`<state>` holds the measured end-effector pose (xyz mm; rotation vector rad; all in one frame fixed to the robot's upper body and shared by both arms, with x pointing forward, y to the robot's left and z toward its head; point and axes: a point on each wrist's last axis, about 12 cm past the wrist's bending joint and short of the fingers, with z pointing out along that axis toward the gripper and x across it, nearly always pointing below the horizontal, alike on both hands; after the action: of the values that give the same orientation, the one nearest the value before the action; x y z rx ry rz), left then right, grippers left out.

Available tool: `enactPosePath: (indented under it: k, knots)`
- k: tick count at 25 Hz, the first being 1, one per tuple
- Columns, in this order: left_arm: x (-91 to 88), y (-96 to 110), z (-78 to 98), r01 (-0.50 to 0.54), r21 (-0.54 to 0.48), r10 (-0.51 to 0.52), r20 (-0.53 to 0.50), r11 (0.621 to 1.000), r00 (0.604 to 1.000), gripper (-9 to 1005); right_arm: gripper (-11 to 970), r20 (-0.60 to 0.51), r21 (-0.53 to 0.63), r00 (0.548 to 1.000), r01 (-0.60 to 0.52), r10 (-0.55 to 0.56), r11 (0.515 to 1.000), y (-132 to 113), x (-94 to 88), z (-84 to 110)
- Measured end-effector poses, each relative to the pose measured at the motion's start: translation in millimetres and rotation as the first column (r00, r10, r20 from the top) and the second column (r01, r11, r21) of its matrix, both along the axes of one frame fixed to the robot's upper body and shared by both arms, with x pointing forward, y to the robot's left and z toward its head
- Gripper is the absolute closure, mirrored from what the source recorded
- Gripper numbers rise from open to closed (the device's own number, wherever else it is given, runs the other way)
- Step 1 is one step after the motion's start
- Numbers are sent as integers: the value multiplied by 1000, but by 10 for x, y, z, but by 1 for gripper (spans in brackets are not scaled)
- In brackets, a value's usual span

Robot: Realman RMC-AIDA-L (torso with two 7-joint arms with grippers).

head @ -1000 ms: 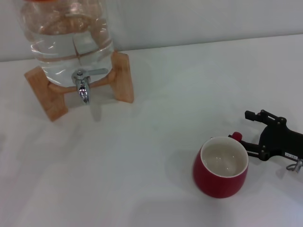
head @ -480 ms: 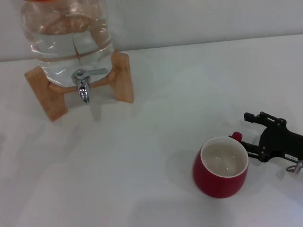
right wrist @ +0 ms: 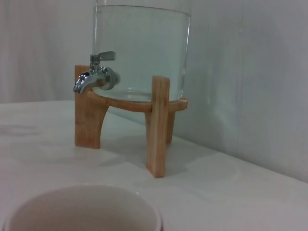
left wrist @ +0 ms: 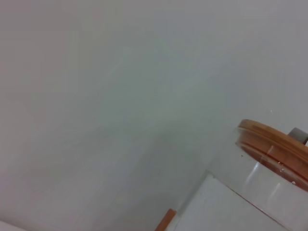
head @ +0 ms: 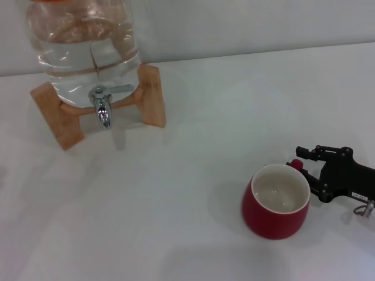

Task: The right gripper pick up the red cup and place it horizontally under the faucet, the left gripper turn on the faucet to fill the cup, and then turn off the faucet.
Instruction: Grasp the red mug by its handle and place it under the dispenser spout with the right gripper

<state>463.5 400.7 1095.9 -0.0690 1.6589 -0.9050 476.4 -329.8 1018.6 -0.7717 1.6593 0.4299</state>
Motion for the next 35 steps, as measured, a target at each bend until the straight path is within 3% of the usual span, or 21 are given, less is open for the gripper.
enactPosePath:
  k: [12, 25, 35]
  knots:
    - [8, -1, 5, 1, 1, -1, 2, 1000, 1000, 194, 833, 2, 10, 1000, -6, 6, 1000, 12, 10, 14]
    - [14, -6, 7, 3, 0, -3, 3, 1000, 1000, 195, 857, 22, 60, 999, -28, 27, 998, 103, 62, 70]
    - [-11, 2, -8, 1, 2, -1, -5, 1000, 1000, 195, 857, 16, 43, 999, -48, 48, 998, 271, 229, 76]
